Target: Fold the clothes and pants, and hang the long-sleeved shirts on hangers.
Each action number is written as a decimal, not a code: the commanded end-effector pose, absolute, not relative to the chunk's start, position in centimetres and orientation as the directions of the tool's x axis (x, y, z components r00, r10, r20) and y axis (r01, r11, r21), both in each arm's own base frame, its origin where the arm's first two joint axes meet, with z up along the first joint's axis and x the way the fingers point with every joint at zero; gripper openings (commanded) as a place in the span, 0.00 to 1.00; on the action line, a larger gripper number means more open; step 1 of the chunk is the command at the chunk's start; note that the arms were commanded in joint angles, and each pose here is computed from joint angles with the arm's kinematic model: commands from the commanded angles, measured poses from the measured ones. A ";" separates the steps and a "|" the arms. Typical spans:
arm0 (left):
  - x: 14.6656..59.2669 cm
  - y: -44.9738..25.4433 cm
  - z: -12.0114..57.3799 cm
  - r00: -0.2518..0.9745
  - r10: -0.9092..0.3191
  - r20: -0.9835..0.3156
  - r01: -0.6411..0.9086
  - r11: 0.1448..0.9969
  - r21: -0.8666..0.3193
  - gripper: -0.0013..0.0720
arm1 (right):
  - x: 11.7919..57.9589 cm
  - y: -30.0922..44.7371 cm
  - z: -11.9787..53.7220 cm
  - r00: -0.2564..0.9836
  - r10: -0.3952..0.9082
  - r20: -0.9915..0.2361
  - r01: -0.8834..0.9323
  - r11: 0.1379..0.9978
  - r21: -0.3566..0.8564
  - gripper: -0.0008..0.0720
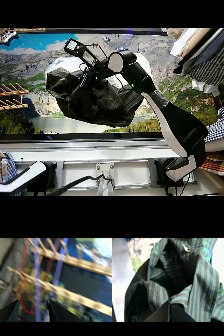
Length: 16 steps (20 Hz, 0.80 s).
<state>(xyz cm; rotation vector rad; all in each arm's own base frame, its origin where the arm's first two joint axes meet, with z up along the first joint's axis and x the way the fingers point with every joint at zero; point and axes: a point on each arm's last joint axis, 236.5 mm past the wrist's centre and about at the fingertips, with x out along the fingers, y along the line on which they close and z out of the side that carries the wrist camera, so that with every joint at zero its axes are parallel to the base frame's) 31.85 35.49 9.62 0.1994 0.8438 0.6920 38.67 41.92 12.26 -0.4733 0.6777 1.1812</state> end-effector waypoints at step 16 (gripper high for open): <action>39.5 42.4 -1.5 0.367 0.546 -0.753 -0.370 0.828 0.421 0.49 | 38.7 41.8 12.1 0.226 0.669 -0.708 -0.940 0.340 0.021 0.05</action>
